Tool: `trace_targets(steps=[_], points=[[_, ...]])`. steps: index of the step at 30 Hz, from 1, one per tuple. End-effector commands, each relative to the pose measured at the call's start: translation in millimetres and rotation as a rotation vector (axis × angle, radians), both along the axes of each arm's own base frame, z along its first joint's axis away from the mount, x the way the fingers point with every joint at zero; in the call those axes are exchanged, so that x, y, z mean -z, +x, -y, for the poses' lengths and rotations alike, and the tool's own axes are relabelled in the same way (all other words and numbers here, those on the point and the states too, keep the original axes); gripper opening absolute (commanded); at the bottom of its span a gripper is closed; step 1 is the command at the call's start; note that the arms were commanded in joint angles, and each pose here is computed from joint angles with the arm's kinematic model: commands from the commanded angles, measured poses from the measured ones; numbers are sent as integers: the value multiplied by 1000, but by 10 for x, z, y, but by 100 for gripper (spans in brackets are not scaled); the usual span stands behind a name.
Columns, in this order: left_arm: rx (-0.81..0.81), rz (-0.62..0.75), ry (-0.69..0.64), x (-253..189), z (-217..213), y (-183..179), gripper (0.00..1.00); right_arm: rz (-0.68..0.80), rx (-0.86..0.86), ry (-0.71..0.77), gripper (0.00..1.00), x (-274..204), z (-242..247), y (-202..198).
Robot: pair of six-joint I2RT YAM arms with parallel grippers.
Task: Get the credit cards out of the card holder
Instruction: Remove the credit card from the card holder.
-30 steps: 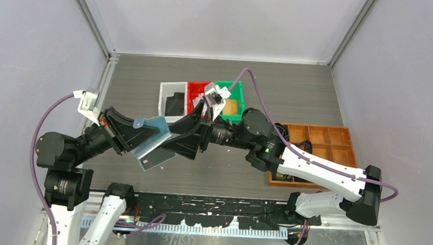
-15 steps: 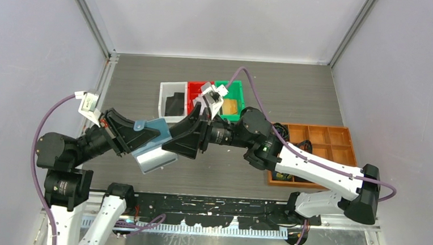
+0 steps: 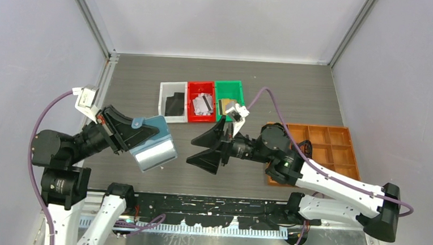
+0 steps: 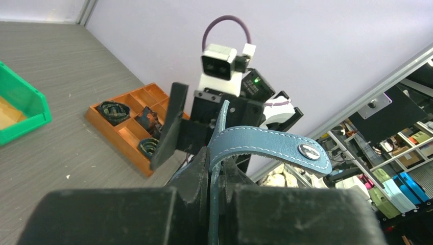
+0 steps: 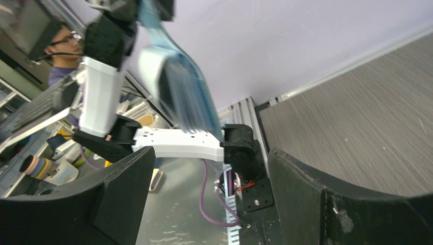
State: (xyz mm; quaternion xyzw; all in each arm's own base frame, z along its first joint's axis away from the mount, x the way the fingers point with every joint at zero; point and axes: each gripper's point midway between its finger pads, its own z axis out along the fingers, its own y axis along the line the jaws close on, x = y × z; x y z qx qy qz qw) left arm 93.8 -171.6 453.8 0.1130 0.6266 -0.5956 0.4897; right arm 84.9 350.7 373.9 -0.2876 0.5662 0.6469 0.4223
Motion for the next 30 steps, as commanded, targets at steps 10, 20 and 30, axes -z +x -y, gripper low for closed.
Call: trace_targets(steps=[10, 20, 30], points=[[11, 71, -16, -271, 5, -32, 0, 62, -9, 21, 86, -218, -346, 161], [19, 87, -4, -249, 10, -48, 0, 79, -92, -73, 86, -45, -450, 80], [29, 111, -2, -292, 12, -106, 0, 99, -139, -176, 88, 234, -188, -108]])
